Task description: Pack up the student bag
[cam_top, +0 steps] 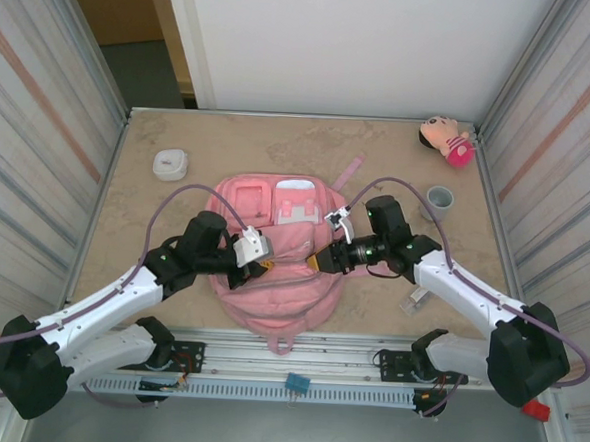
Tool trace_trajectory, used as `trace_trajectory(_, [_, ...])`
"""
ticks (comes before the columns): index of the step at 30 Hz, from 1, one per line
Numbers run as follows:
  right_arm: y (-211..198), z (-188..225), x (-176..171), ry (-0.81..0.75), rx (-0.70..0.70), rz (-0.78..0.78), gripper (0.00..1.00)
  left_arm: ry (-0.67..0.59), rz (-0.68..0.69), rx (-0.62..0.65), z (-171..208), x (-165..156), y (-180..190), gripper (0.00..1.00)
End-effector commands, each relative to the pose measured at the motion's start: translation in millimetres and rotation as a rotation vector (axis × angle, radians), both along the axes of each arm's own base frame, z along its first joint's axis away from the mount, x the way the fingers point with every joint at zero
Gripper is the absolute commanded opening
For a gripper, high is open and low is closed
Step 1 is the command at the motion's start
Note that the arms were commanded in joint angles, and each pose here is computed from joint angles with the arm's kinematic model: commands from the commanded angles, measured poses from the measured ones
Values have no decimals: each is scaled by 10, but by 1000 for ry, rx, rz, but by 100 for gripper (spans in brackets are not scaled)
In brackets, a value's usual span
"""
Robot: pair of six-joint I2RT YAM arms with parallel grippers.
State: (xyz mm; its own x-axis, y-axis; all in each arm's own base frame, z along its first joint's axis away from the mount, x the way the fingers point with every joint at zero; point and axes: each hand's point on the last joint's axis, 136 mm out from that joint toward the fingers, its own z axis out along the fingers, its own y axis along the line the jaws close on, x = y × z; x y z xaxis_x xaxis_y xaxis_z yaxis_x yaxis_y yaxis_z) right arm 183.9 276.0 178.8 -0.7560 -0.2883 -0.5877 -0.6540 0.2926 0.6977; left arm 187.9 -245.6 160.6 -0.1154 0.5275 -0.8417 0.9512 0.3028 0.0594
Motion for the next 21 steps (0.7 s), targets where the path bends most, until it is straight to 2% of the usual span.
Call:
trace_trajectory(1, [-37, -63, -23, -1, -24, -35, 28, -158, 47, -123, 533, 239, -77, 0])
trace_trajectory(5, [-76, -105, -10, -6, -42, -62, 31, -160, 47, -131, 549, 238, -81, 0])
trace_trajectory(6, [-78, -112, -9, -7, -44, -66, 28, -159, 48, -135, 555, 239, -84, 0])
trace_trajectory(8, [-75, -93, -22, -5, -40, -65, 14, -154, 66, -145, 579, 270, -88, 0])
trace_trajectory(11, [-61, -9, -37, -20, -31, -77, 1, -131, 128, -147, 597, 360, -68, 0])
trace_trajectory(17, [8, 151, -120, -69, -47, -110, 0, -126, 196, -142, 597, 461, -119, 0])
trace_trajectory(21, [139, 150, -204, -54, -60, -102, 1, -127, 149, -165, 649, 422, -276, 0])
